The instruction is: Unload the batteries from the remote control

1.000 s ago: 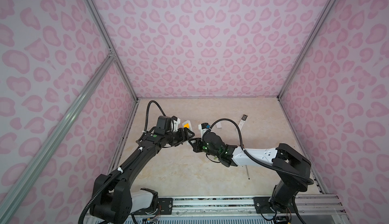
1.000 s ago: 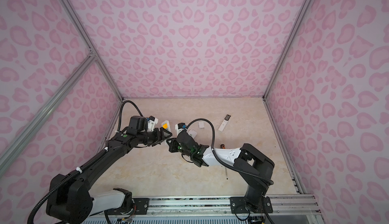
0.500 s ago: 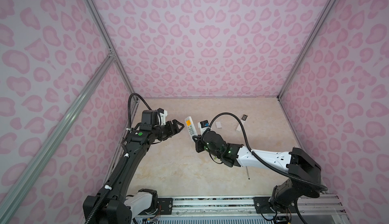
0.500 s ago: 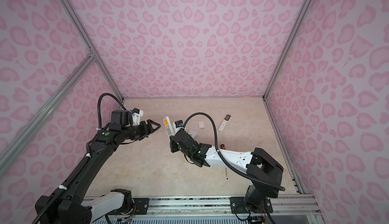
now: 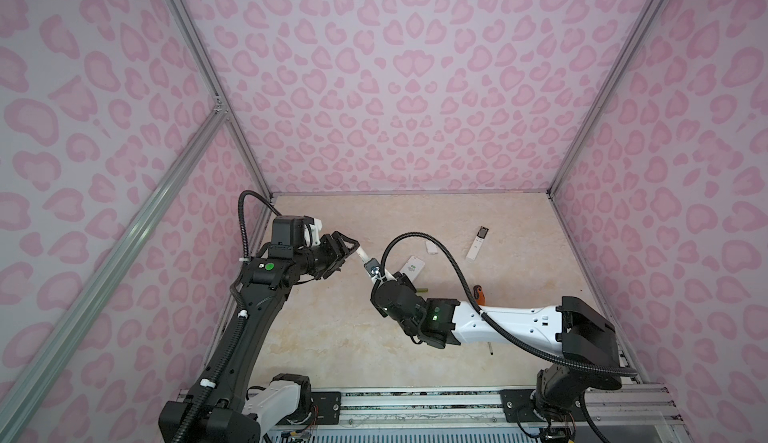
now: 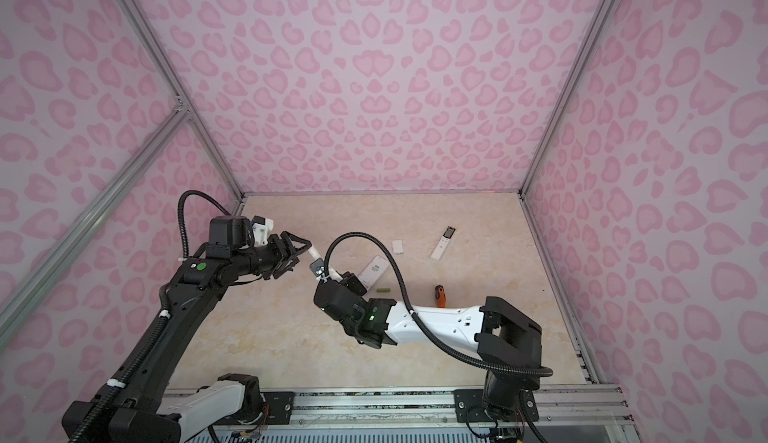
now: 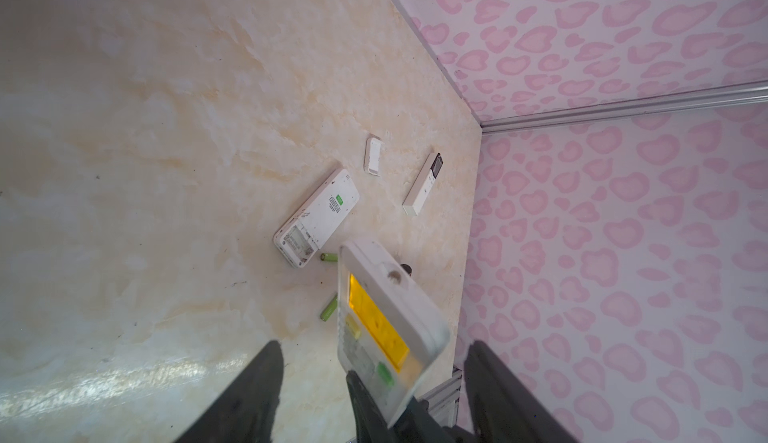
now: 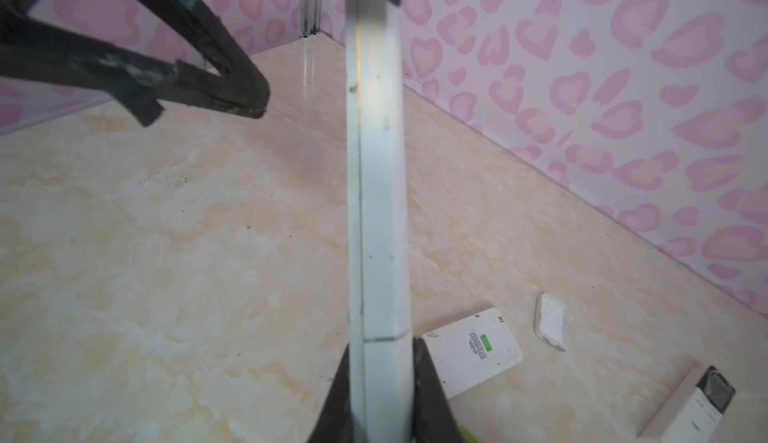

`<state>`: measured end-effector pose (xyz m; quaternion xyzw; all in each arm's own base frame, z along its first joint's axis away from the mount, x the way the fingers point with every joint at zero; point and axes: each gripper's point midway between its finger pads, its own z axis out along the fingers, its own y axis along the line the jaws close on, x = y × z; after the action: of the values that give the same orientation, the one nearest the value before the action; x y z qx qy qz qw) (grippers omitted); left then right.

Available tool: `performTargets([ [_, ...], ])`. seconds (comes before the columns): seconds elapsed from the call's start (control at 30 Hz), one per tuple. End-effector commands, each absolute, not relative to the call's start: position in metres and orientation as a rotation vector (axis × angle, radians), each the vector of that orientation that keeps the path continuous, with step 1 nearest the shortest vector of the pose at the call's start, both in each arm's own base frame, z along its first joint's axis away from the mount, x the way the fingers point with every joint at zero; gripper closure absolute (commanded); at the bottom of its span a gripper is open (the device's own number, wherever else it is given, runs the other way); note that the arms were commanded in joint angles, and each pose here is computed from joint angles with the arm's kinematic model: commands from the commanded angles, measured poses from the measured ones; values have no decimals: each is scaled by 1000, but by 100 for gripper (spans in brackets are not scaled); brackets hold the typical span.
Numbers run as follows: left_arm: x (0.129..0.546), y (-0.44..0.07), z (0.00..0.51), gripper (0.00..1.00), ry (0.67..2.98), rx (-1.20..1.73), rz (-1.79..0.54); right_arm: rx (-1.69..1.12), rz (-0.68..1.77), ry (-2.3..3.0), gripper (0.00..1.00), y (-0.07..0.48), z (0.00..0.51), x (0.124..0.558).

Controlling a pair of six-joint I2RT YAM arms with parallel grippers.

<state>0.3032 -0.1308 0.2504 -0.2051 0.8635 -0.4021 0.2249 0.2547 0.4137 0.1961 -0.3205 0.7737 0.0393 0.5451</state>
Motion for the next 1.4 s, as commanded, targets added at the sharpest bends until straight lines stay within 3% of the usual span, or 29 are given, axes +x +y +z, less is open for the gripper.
performTargets([
  [0.0, 306, -133, 246, 31, 2384, -645, -1160, -830, -118, 1749, 100, 412, 200, 255],
  [0.2, 305, -136, 230, 39, 2422, -721, -1198, -913, -229, 1666, 100, 428, 200, 242],
  [0.53, 307, -131, 226, 81, 2419, -775, -1218, -936, -298, 1623, 100, 428, 198, 237],
  [0.63, 308, -131, 224, 88, 2425, -768, -1223, -935, -302, 1618, 91, 429, 200, 237],
  [0.73, 313, -131, 226, 91, 2413, -740, -1229, -899, -272, 1632, 72, 425, 206, 236],
  [0.93, 324, -124, 219, 93, 2414, -669, -1184, -780, -86, 1728, 53, 414, 217, 232],
  [1.2, 344, -124, 241, 96, 2310, -437, -1194, -627, 186, 1893, 52, 398, 224, 241],
  [1.37, 344, -128, 274, 96, 2158, -274, -1214, -448, 496, 1960, 51, 387, 240, 255],
])
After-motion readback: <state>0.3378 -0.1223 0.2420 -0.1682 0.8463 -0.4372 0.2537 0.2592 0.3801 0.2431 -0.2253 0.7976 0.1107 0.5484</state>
